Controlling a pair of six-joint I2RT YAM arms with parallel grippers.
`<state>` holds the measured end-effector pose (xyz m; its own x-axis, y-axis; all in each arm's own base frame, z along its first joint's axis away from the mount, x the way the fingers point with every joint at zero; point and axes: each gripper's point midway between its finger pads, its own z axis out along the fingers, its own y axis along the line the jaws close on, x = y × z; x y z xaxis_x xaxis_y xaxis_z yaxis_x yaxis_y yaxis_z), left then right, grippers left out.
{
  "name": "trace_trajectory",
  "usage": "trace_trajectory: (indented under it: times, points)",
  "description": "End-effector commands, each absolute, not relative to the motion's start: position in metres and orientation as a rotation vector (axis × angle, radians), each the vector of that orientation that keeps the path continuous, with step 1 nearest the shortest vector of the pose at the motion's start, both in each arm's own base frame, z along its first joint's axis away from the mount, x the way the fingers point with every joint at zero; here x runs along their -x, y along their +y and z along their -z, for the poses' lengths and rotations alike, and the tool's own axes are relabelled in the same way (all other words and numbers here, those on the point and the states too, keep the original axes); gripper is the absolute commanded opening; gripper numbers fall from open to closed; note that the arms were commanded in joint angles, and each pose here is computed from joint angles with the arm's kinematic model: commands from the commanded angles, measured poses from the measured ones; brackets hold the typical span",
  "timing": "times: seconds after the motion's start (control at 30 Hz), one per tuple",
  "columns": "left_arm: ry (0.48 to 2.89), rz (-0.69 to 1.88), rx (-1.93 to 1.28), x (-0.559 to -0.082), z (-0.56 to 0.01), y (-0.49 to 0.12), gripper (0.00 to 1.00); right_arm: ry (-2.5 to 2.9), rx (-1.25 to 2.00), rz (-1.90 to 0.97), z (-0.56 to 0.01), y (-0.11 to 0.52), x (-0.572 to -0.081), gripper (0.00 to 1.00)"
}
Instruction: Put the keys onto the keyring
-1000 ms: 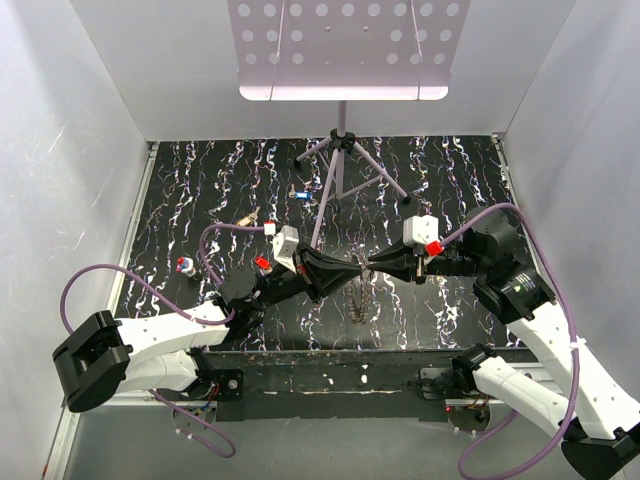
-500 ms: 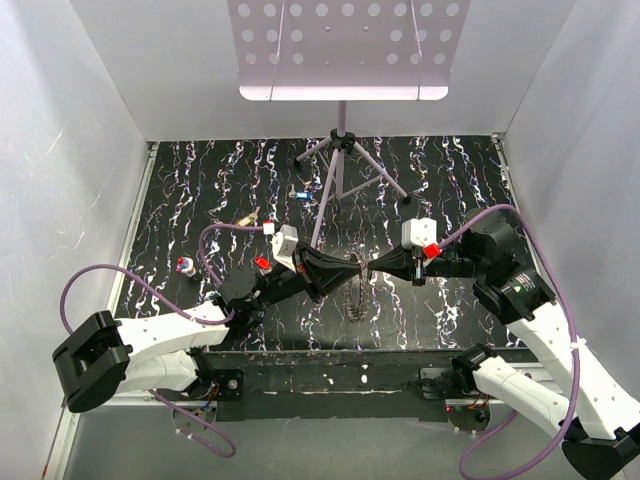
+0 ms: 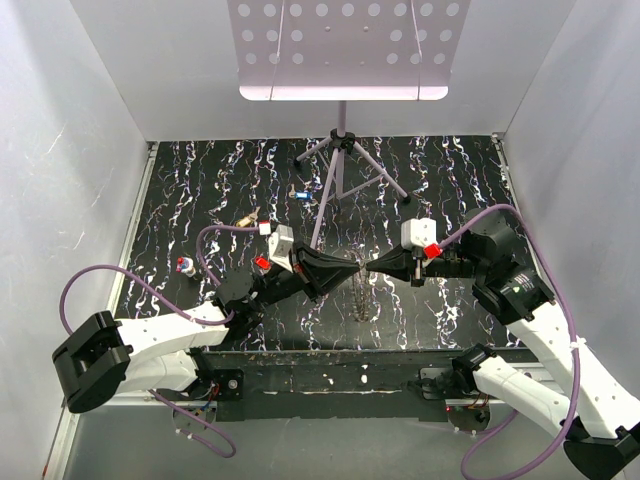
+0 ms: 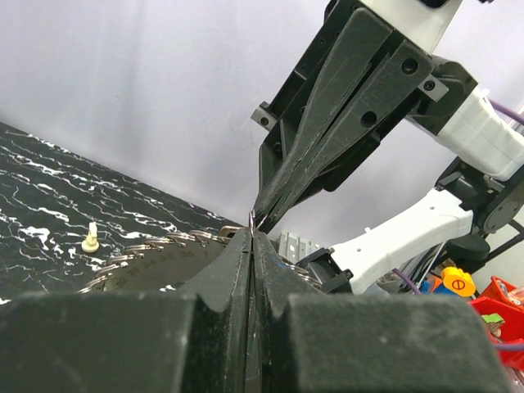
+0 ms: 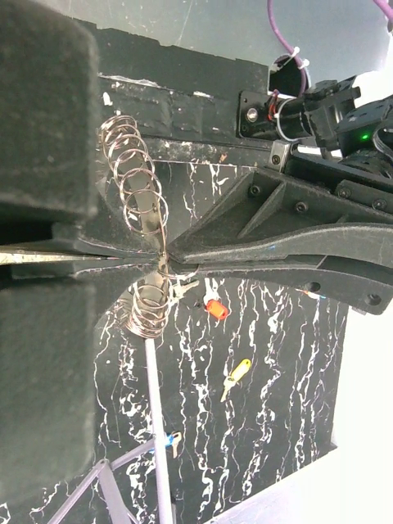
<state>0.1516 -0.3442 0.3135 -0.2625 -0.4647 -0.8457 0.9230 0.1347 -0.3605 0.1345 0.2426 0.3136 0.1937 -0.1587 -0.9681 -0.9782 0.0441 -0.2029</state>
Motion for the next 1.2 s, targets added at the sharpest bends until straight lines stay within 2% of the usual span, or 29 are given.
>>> trace_trajectory:
  times: [0.0,0.27,0.4,0.57,0.9,1.17]
  points:
    - [1.049,1.466,-0.461,-0.154,-0.350,-0.331,0.00,1.169,1.359,-0.990,-0.317,0.249,-0.128,0.01]
    - [1.040,1.482,-0.448,-0.155,-0.352,-0.333,0.00,1.155,1.360,-1.003,-0.317,0.252,-0.124,0.01]
    - [1.044,1.474,-0.460,-0.155,-0.347,-0.332,0.00,1.127,1.358,-1.000,-0.325,0.249,-0.118,0.18]
    - [1.065,1.457,-0.505,-0.153,-0.339,-0.332,0.00,1.109,1.318,-1.009,-0.341,0.244,-0.112,0.26]
    - [1.052,1.444,-0.626,-0.140,-0.340,-0.333,0.00,1.224,1.215,-1.094,-0.346,0.245,-0.126,0.29]
    - [1.036,1.458,-0.650,-0.135,-0.341,-0.333,0.00,1.282,1.214,-1.216,-0.340,0.247,-0.130,0.25]
